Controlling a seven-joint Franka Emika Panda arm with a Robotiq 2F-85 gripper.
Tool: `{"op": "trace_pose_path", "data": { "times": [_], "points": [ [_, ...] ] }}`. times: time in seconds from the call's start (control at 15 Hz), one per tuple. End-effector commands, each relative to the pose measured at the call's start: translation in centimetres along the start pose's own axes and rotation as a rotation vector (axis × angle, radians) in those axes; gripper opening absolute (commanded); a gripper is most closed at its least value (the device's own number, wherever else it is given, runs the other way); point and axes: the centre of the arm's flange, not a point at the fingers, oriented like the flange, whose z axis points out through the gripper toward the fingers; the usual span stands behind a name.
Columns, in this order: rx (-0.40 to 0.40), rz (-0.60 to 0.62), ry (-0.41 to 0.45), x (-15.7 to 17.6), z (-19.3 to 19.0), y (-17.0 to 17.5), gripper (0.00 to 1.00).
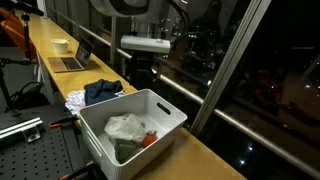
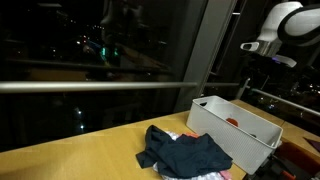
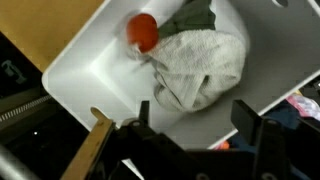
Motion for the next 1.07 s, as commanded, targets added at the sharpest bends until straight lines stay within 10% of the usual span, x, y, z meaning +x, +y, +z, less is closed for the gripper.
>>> {"op": "trace_pose_path", "data": {
  "times": [0.0,0.53,1.0],
  "points": [
    [-0.042,-0.131,0.020,8.6,-3.1,-4.2,1.00],
    [-0.012,-0.311,0.079,27.0,-2.3,-13.0,1.00],
    [0.080,-0.343,-0.107,32.8,4.0,-15.5,1.00]
  ]
}}
